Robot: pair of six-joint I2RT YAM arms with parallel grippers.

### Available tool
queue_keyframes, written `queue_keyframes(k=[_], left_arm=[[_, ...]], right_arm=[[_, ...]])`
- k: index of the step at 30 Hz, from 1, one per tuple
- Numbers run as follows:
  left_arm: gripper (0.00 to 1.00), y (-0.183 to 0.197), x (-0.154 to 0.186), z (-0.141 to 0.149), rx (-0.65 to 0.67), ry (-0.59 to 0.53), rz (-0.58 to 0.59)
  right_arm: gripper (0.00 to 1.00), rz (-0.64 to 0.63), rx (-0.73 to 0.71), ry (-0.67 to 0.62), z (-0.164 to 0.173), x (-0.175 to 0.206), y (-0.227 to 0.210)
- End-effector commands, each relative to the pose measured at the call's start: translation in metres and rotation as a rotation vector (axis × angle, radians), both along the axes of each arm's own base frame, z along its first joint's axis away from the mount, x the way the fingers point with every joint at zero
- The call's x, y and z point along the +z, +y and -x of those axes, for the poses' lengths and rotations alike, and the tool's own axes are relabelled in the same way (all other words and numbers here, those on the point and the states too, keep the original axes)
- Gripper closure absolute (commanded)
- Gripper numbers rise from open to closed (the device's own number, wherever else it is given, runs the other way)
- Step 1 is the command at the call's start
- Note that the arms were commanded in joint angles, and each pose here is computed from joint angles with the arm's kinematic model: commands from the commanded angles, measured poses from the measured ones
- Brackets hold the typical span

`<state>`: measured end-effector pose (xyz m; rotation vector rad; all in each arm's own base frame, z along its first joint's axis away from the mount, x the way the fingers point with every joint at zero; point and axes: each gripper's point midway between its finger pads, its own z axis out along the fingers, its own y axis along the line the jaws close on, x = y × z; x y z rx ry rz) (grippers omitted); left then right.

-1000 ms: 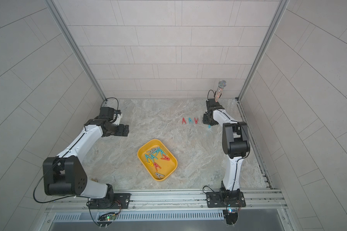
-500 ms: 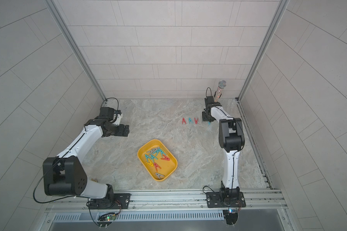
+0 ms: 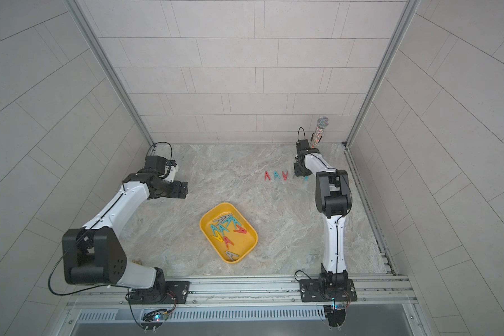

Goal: Take the clothespins out of the storage box
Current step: Place the clothespin at the center of the board.

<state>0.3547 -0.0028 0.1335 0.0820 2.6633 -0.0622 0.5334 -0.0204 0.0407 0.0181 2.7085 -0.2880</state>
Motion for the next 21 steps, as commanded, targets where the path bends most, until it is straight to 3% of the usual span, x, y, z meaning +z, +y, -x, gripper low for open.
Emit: queue_keyframes(k=[1, 10, 21], left_arm=[[0.0, 0.002, 0.005, 0.004, 0.004, -0.005, -0.002], [0.0, 0.002, 0.005, 0.004, 0.003, -0.006, 0.0], [0.0, 0.002, 0.005, 0.004, 0.002, -0.003, 0.002]], right_arm=[[0.88, 0.033, -0.003, 0.023, 0.004, 0.001, -0.008], [0.8, 0.018, -0.01, -0.003, 0.003, 0.015, -0.006], [0.79, -0.042, -0.002, -0.064, 0.014, 0.048, 0.015]])
